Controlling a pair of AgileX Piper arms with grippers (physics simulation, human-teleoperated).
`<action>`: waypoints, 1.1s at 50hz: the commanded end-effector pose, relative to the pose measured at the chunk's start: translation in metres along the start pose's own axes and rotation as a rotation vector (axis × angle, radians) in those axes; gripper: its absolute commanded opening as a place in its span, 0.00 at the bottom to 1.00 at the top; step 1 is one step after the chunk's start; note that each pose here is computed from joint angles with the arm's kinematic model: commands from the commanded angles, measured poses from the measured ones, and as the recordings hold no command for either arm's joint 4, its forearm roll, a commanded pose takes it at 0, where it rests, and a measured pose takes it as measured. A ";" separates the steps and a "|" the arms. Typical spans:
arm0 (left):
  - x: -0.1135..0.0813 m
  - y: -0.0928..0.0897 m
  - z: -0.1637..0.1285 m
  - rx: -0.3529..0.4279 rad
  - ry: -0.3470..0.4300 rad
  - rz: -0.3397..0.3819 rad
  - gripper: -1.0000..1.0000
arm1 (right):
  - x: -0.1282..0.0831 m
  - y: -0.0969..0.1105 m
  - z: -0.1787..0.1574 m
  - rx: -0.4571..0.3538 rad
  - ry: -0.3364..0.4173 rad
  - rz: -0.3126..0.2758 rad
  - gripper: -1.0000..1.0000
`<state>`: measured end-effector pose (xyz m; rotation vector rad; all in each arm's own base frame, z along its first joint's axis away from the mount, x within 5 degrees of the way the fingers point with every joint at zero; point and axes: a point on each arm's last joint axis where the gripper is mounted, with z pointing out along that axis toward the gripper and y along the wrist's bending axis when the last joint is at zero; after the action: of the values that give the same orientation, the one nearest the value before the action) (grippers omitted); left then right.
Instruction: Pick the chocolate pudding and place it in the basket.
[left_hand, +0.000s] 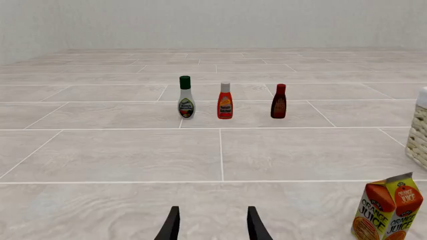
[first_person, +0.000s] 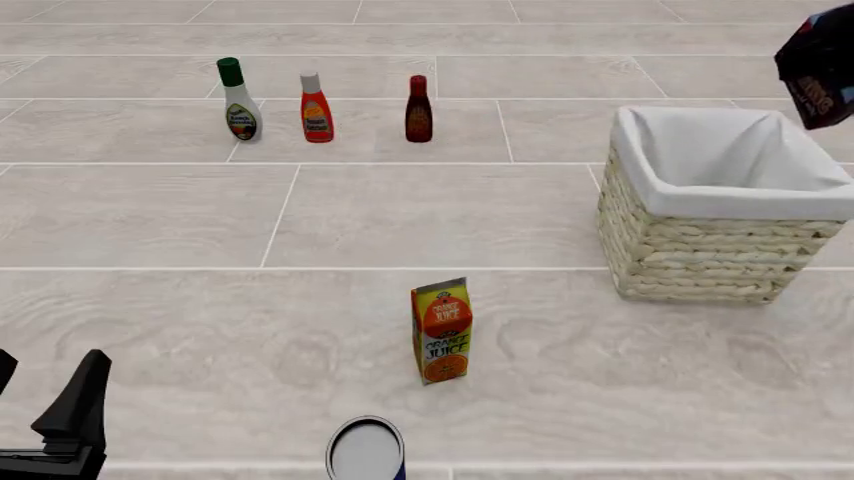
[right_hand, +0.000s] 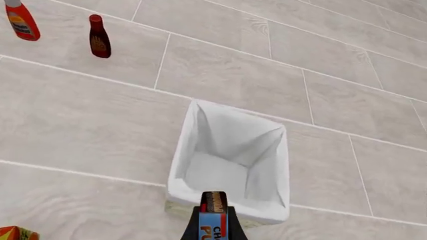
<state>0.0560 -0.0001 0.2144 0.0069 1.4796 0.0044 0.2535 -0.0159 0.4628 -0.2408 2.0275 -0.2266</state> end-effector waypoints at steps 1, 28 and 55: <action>0.000 0.000 0.000 -0.001 -0.001 0.000 1.00 | -0.008 -0.006 0.020 0.002 0.029 0.004 0.00; 0.000 0.000 0.000 -0.001 -0.001 0.000 1.00 | -0.027 -0.020 0.077 0.009 0.068 0.003 0.00; 0.000 0.000 0.000 -0.001 0.000 0.000 1.00 | -0.041 -0.040 0.123 0.026 0.110 -0.001 0.00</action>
<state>0.0560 -0.0001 0.2144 0.0069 1.4796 0.0043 0.3695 -0.0447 0.4530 -0.2386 2.1250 -0.2733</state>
